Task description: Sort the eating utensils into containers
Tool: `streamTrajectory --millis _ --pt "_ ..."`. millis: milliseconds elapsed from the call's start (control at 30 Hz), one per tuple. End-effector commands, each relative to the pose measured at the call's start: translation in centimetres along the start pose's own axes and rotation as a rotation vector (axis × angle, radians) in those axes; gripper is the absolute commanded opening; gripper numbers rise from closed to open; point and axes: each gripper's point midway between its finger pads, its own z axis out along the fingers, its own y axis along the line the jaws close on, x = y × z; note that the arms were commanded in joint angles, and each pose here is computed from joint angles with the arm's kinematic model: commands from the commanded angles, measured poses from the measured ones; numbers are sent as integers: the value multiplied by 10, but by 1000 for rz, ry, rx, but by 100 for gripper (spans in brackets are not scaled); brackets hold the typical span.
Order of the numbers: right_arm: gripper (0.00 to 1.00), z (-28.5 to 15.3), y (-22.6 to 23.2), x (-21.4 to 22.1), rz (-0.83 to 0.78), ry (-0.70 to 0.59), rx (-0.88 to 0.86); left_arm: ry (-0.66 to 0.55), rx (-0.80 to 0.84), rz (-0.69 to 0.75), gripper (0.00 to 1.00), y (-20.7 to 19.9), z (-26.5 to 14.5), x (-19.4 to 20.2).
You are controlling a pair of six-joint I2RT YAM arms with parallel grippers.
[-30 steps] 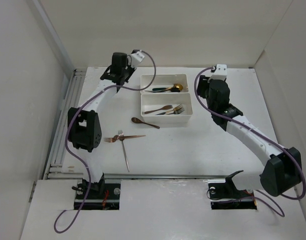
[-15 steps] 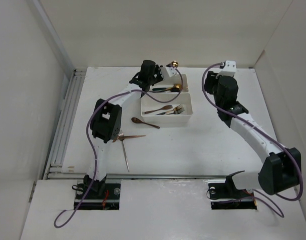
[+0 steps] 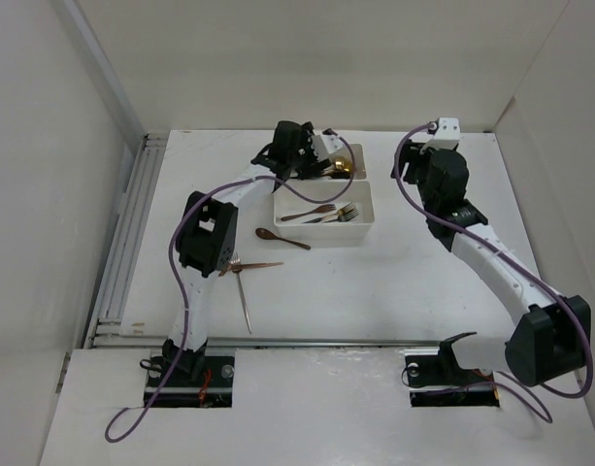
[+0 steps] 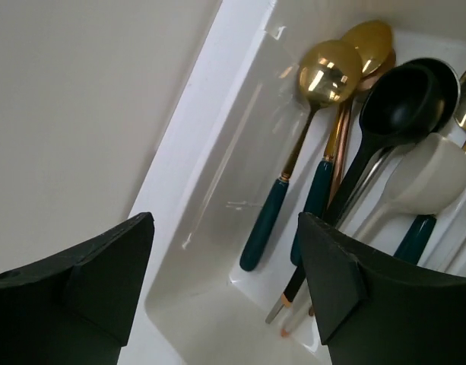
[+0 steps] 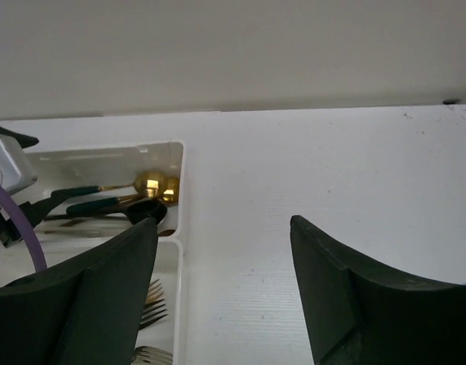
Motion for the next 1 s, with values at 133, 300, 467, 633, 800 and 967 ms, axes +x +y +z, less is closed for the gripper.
streamTrajectory --millis 133,300,467,633,800,967 --pt "77 -27 58 -37 -171 -88 -270 -184 -266 -322 75 107 -87 -85" --pt "77 -52 142 22 -378 85 -618 -180 -460 -749 75 170 -162 -83" --pt "75 -96 252 108 -584 301 -1014 65 -700 -1206 75 190 -267 28" --pt "68 -122 342 180 -741 509 -1155 247 -903 -1374 75 156 -355 126" --pt "68 -132 379 249 -868 585 -1196 448 -984 -1381 75 97 -397 183" --pt "68 -133 380 288 -857 631 -1220 452 -976 -1415 75 75 -403 182"
